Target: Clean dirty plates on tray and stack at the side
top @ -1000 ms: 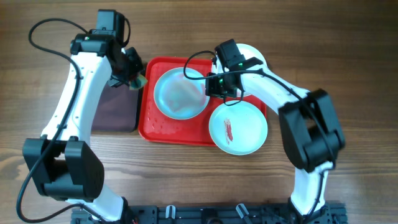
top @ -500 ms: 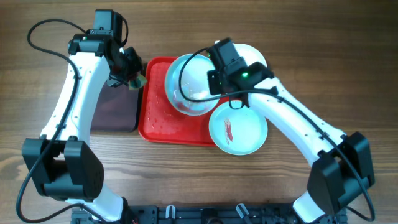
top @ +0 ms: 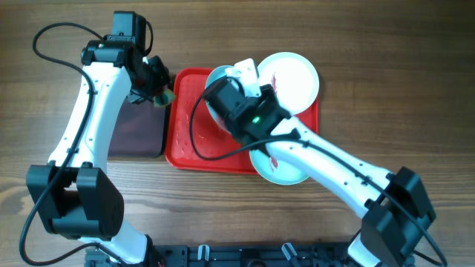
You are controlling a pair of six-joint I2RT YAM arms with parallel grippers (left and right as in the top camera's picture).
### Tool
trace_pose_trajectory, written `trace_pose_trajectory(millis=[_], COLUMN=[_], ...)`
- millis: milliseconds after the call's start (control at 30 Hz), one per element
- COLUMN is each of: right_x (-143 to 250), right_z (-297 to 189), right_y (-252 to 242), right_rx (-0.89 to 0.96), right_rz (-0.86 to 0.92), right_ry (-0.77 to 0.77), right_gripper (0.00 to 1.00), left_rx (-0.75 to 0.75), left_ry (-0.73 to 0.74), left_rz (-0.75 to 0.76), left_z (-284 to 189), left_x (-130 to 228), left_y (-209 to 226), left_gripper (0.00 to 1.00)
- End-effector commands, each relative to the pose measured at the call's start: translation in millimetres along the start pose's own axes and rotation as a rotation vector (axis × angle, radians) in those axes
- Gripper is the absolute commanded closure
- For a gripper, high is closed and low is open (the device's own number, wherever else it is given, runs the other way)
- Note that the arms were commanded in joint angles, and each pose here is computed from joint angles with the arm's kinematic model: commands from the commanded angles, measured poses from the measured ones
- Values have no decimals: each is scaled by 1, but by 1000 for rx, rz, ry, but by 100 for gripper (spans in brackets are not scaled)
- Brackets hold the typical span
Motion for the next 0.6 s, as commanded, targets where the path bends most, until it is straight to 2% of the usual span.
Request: trace_pose_trajectory(millis=[0,233,567], right_x=[-23,-44,-59], right_z=[-27,-64,-75], right_y=[-25,-31,-23], right_rx=[244,455,461], right_rz=[10,-2,-27], right_ry=[-192,-379,-414], right_gripper=[96,96,96], left_rx=[24,24,24], left_ry=[-18,-18,-18], left_rz=[20,19,19], left_z=[-8,-8,-8], left_x=[-1,-1,-1], left_y=[-3,-3,-2], left_gripper=[96,96,96])
Point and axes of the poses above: each gripper's point midway between its finger pads, its own z axis out along the fingers, its own y axis along the line the jaws close on, x = y × z, the point moved 4 cm from there along -z, back along the fingers, and after that the axes turned 8 degrees about z, right-handed, at the moved point
